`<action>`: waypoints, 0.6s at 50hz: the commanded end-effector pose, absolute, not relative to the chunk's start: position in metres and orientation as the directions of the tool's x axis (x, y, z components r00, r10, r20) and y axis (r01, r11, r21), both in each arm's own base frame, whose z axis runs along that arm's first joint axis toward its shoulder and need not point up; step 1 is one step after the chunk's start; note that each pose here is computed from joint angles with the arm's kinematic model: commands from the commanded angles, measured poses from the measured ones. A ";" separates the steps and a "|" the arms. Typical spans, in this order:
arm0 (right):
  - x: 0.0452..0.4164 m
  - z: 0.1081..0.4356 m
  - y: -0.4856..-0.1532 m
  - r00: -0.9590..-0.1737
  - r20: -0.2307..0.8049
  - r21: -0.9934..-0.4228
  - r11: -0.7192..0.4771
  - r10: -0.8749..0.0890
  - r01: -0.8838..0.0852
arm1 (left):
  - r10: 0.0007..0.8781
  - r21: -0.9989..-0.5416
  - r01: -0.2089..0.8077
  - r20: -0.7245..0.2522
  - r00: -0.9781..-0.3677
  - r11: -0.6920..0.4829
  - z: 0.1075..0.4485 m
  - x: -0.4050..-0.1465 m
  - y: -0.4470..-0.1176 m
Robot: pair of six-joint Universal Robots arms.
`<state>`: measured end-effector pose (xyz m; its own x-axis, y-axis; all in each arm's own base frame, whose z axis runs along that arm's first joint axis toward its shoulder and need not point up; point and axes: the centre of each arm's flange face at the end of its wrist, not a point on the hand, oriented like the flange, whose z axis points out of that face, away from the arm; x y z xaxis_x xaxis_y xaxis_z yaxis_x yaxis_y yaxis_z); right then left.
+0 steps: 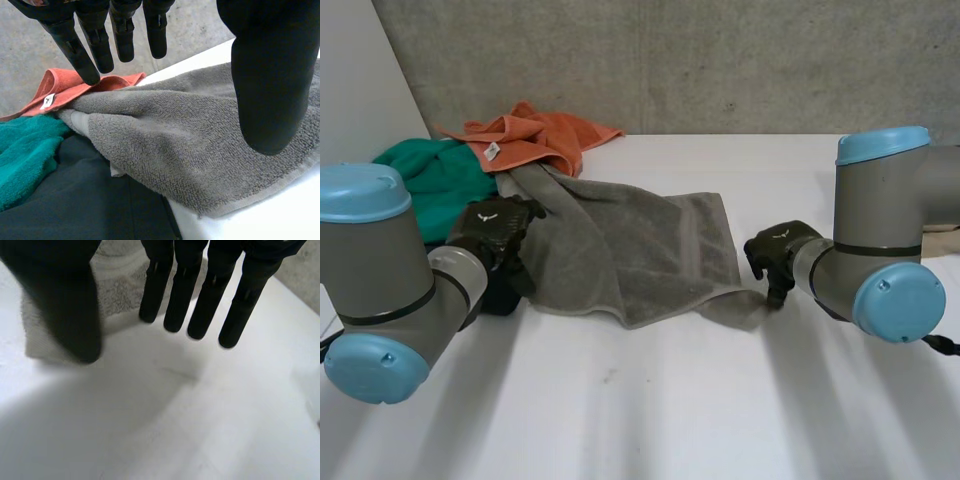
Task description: Fold the laundry.
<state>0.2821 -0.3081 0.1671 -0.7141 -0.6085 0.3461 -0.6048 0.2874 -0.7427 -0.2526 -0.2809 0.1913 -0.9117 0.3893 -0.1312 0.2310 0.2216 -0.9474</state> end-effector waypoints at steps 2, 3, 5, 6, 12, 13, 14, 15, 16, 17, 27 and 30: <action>0.283 0.182 -0.299 -0.807 0.226 -0.795 0.375 -0.546 -0.477 | 0.392 -0.946 0.240 -0.141 -0.909 0.217 0.191 -0.253 -0.280; 0.283 0.185 -0.296 -0.818 0.200 -0.801 0.391 -0.539 -0.454 | 0.392 -0.947 0.239 -0.140 -0.909 0.215 0.192 -0.253 -0.280; 0.283 0.185 -0.293 -0.827 0.173 -0.804 0.409 -0.535 -0.433 | 0.392 -0.947 0.238 -0.140 -0.909 0.213 0.192 -0.253 -0.280; 0.283 0.185 -0.291 -0.829 0.163 -0.804 0.415 -0.536 -0.426 | 0.392 -0.947 0.238 -0.140 -0.909 0.213 0.192 -0.253 -0.280; 0.290 0.173 -0.285 -0.828 0.115 -0.798 0.445 -0.549 -0.406 | 0.393 -0.948 0.238 -0.140 -0.909 0.213 0.192 -0.253 -0.280; 0.290 0.170 -0.286 -0.829 0.112 -0.797 0.449 -0.548 -0.405 | 0.393 -0.948 0.238 -0.140 -0.909 0.213 0.192 -0.253 -0.280; 0.292 0.166 -0.289 -0.834 0.102 -0.801 0.453 -0.543 -0.392 | 0.393 -0.947 0.239 -0.140 -0.909 0.214 0.192 -0.253 -0.280; 0.294 0.164 -0.290 -0.836 0.096 -0.803 0.454 -0.540 -0.385 | 0.393 -0.947 0.239 -0.140 -0.909 0.214 0.192 -0.253 -0.280; 0.295 0.162 -0.292 -0.839 0.089 -0.804 0.459 -0.536 -0.379 | 0.393 -0.947 0.239 -0.140 -0.909 0.214 0.192 -0.253 -0.280; 0.296 0.159 -0.293 -0.842 0.080 -0.804 0.465 -0.533 -0.371 | 0.393 -0.947 0.239 -0.140 -0.909 0.216 0.192 -0.253 -0.280; 0.312 0.155 -0.295 -0.863 -0.022 -0.802 0.524 -0.505 -0.286 | 0.387 -0.944 0.240 -0.140 -0.911 0.224 0.189 -0.251 -0.282; 0.314 0.188 -0.290 -0.854 -0.018 -0.846 0.463 -0.519 -0.263 | 0.393 -0.942 0.245 -0.140 -0.909 0.231 0.186 -0.252 -0.282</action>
